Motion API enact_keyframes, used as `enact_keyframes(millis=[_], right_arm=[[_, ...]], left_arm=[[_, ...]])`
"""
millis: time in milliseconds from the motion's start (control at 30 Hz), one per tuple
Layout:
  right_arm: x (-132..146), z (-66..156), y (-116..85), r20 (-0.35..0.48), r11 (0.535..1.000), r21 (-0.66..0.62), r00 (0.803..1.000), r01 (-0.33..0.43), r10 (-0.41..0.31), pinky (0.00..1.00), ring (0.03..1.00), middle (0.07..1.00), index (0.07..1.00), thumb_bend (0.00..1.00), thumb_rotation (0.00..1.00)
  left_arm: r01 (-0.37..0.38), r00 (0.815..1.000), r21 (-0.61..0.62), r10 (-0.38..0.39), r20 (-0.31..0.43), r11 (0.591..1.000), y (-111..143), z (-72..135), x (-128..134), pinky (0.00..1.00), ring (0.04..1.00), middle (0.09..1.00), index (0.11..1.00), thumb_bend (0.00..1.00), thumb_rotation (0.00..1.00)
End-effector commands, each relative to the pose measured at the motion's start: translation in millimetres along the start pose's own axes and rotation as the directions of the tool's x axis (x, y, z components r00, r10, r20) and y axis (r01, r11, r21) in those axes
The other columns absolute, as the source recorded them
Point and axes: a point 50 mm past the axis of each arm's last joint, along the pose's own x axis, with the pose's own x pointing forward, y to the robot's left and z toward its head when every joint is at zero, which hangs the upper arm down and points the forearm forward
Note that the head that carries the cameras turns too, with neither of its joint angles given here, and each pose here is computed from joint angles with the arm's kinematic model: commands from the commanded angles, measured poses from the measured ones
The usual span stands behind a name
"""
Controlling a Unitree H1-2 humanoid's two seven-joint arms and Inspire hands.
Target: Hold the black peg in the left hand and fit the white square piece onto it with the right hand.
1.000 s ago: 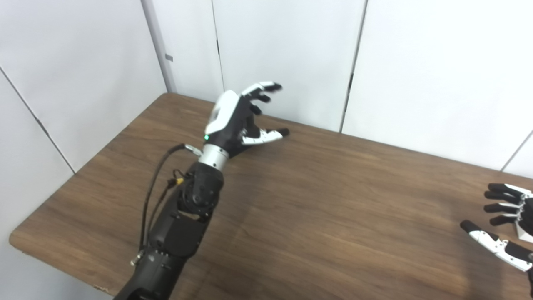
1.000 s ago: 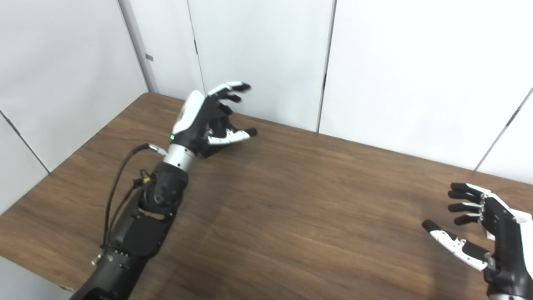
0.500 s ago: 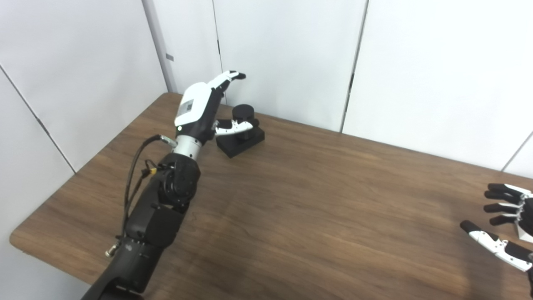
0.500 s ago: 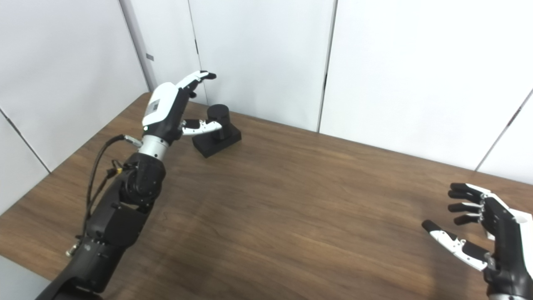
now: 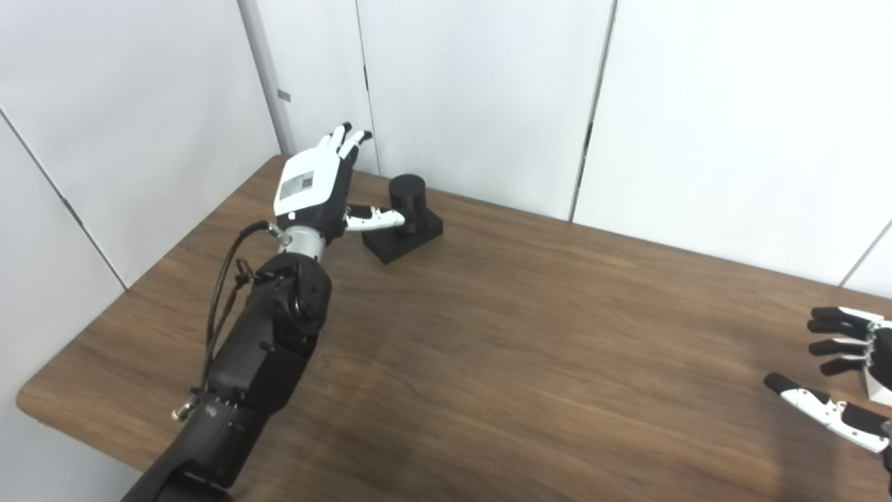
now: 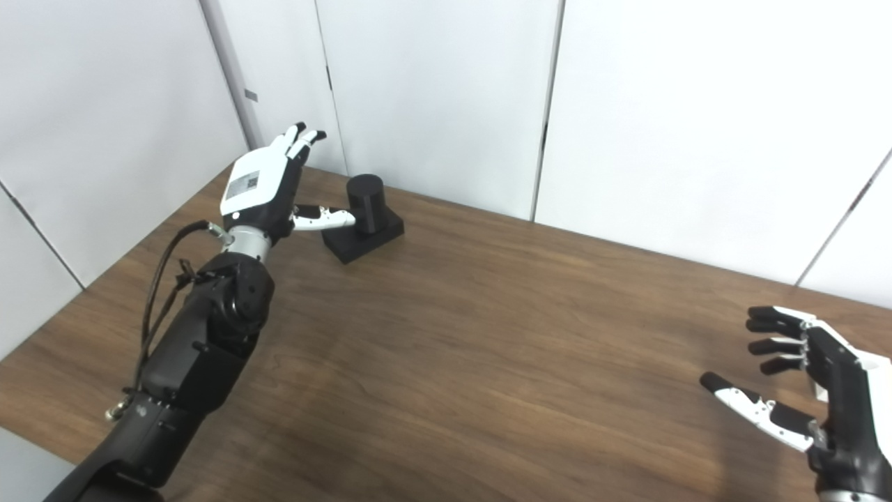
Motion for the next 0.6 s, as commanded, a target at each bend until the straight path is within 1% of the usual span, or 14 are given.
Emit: enact_keyframes(millis=[0,100,233,400,567], right_arm=[[10.7,15.6,-7.1,0.074,1.0,-0.004,0.997,0.029,-0.029,0.46,0.564,0.641,0.65,0.65,0.0],[11.2,16.6,-7.2,0.072,1.0,-0.005,0.997,0.029,-0.029,0.45,0.562,0.638,0.645,0.66,0.0],[11.5,15.5,-7.1,0.076,1.0,-0.003,0.997,0.028,-0.027,0.46,0.567,0.64,0.648,0.67,0.0],[10.7,15.4,-6.7,0.073,1.0,-0.005,0.997,0.026,-0.025,0.45,0.567,0.643,0.648,0.66,0.0],[10.7,16.6,-6.3,0.08,1.0,-0.005,0.996,0.026,-0.026,0.44,0.554,0.637,0.647,0.66,0.0]], left_arm=[[-0.061,0.997,0.042,0.059,0.044,0.997,33.1,12.0,14.5,0.85,1.0,1.0,0.938,1.0,0.52],[-0.037,0.999,0.07,0.035,0.038,0.997,30.8,11.9,15.8,0.82,1.0,1.0,0.918,1.0,0.53],[-0.005,1.0,0.076,0.004,0.022,0.997,25.7,9.3,19.8,0.83,1.0,1.0,0.901,1.0,0.52],[0.041,0.999,0.1,-0.043,0.016,0.994,18.7,5.1,27.3,0.83,1.0,1.0,0.892,1.0,0.54],[0.062,0.998,0.12,-0.063,0.002,0.991,12.9,1.9,34.3,0.83,1.0,1.0,0.878,1.0,0.54]])
